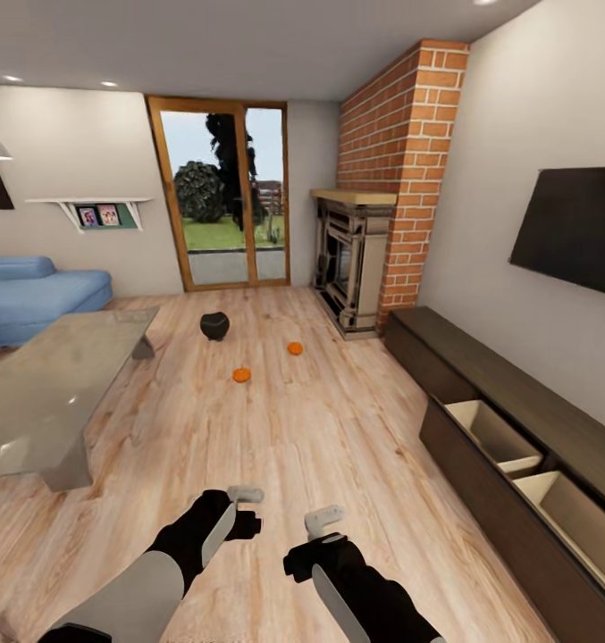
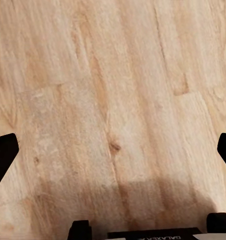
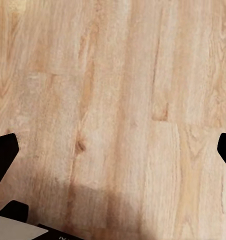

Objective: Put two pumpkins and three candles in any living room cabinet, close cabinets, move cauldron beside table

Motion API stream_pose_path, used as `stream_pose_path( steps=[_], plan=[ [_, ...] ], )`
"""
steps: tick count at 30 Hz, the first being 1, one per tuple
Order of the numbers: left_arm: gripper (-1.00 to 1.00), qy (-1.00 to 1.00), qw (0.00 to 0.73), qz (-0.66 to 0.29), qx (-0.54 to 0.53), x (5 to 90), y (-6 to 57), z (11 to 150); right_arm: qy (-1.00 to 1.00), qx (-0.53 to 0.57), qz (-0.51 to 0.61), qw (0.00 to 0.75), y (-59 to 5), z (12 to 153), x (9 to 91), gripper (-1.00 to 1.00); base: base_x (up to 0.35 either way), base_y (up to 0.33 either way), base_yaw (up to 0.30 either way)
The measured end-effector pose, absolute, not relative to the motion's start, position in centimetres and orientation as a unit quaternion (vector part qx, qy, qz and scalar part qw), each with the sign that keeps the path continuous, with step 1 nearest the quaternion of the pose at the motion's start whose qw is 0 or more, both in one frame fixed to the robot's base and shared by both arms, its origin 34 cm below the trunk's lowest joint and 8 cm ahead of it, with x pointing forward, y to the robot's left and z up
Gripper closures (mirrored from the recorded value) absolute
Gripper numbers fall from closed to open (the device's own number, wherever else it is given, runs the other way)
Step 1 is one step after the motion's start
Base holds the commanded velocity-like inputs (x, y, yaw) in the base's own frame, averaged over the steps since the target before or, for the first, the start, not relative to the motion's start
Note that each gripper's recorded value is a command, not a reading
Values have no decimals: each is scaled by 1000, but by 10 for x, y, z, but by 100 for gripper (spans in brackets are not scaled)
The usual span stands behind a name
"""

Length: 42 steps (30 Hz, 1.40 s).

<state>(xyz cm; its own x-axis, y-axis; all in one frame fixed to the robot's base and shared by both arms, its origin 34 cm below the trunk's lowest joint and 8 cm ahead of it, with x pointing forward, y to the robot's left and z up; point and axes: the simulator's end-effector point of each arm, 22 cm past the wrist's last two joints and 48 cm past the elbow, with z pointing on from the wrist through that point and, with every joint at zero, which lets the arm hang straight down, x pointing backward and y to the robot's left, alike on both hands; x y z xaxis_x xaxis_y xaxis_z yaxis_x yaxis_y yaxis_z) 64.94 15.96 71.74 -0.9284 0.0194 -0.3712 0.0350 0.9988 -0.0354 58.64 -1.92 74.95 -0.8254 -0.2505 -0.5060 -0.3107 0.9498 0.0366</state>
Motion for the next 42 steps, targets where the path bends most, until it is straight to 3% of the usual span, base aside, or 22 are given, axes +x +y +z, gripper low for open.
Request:
stream_pose_path(
  steps=[11, 42],
  plan=[
    [-100, 982, 189, -28, -2, 650, 162, 720, 953, -147, 58, 259, -19, 752, 587, -100, 82, 101, 282],
    [-100, 973, 224, -23, -54, 642, 182, 700, 951, -146, 57, 267, -20, 760, 590, -100, 264, 155, 282]
  ],
)
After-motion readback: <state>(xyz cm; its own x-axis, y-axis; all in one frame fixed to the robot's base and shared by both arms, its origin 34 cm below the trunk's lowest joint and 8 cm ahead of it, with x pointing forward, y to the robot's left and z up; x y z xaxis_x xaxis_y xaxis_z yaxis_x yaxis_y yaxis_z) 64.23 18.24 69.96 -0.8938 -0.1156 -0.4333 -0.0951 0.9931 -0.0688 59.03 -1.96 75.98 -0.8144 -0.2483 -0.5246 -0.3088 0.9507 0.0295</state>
